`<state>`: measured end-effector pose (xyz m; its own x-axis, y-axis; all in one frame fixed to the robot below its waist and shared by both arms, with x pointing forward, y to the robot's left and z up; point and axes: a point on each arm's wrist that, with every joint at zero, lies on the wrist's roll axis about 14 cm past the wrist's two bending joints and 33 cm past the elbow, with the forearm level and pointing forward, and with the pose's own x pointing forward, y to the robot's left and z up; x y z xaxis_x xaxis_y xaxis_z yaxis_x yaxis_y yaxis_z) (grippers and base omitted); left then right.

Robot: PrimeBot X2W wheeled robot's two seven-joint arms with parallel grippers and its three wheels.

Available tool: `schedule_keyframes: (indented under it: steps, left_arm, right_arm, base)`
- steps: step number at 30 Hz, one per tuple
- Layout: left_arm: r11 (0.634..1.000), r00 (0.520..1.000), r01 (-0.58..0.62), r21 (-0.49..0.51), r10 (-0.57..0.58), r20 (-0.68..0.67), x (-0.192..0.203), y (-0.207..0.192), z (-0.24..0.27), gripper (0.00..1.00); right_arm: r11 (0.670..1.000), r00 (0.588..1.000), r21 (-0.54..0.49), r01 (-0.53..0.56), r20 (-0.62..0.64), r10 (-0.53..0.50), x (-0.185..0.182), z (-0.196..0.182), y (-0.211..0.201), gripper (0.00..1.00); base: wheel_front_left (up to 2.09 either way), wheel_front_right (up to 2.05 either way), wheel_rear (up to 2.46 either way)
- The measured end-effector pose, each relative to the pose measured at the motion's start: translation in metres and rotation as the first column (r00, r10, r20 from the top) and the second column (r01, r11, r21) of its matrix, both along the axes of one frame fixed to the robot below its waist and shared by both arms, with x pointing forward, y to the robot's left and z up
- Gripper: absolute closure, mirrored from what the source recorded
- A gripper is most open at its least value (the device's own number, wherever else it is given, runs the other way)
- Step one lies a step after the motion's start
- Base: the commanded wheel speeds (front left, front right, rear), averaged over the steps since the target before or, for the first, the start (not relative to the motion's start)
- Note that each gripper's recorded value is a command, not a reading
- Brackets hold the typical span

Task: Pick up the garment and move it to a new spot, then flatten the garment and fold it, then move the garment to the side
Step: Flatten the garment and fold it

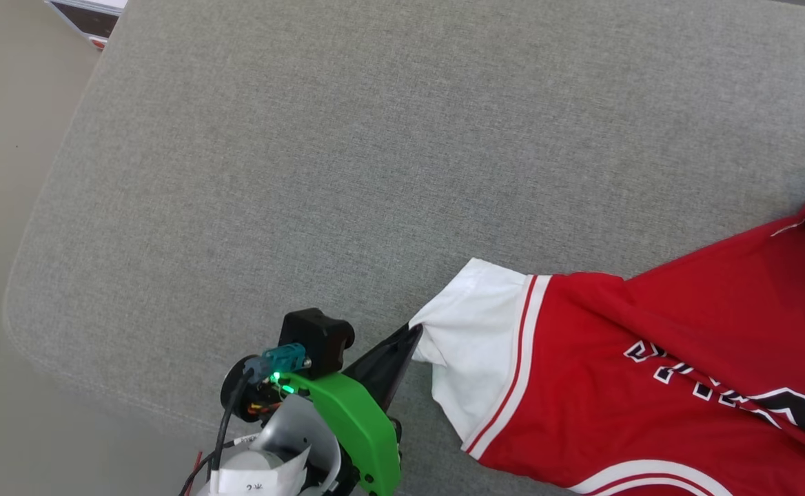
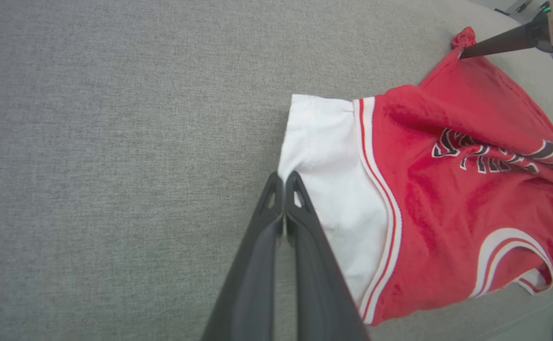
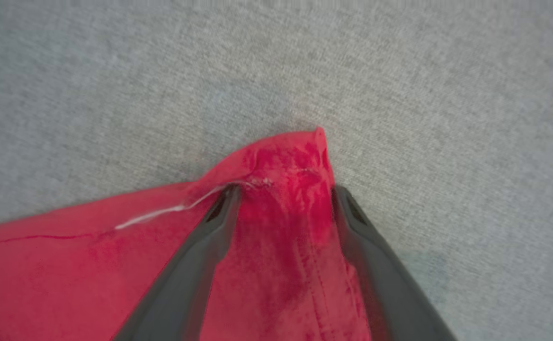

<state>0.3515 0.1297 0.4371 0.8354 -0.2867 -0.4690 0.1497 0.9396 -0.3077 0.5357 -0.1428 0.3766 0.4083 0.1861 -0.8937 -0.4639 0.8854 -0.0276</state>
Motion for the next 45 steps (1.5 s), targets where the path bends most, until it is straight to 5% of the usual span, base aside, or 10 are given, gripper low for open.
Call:
schedule_keyframes:
  steps: [2,4,5,22,33,45]
  left_arm:
    - [1.000,1.000,-0.006,0.003,0.006,-0.007,-0.001,0.002,-0.002,1.00]
    - [1.000,1.000,-0.008,0.003,0.008,-0.010,-0.001,0.002,-0.003,1.00]
    - [1.000,1.000,-0.009,0.002,0.009,-0.012,-0.001,0.002,-0.004,1.00]
    - [0.999,0.994,-0.034,0.038,0.029,0.107,0.006,0.020,0.026,1.00]
    - [0.992,0.938,-0.026,0.120,-0.017,0.347,0.046,0.041,0.111,1.00]
    - [0.994,0.803,-0.065,0.087,0.000,0.595,0.058,0.041,0.213,1.00]
  right_arm:
    - [1.000,1.000,-0.013,-0.009,-0.017,0.009,-0.001,-0.006,-0.001,0.07]
    - [1.000,1.000,-0.012,-0.013,-0.018,0.012,-0.001,-0.008,0.000,0.84]
    - [1.000,1.000,-0.001,-0.007,-0.018,0.007,0.000,-0.008,0.001,1.00]
    - [0.970,0.964,0.242,0.011,0.254,-0.074,0.009,0.054,0.015,1.00]
    - [0.931,0.849,0.364,-0.008,0.495,-0.187,0.003,0.144,-0.011,1.00]
    - [0.915,0.606,0.391,-0.098,0.753,-0.256,-0.044,0.269,-0.042,1.00]
  base:
    - [0.00,0.00,0.00]
    - [0.00,0.00,0.00]
    - [0.00,0.00,0.00]
    - [0.00,0.00,0.00]
    - [0.00,0.00,0.00]
    - [0.00,0.00,0.00]
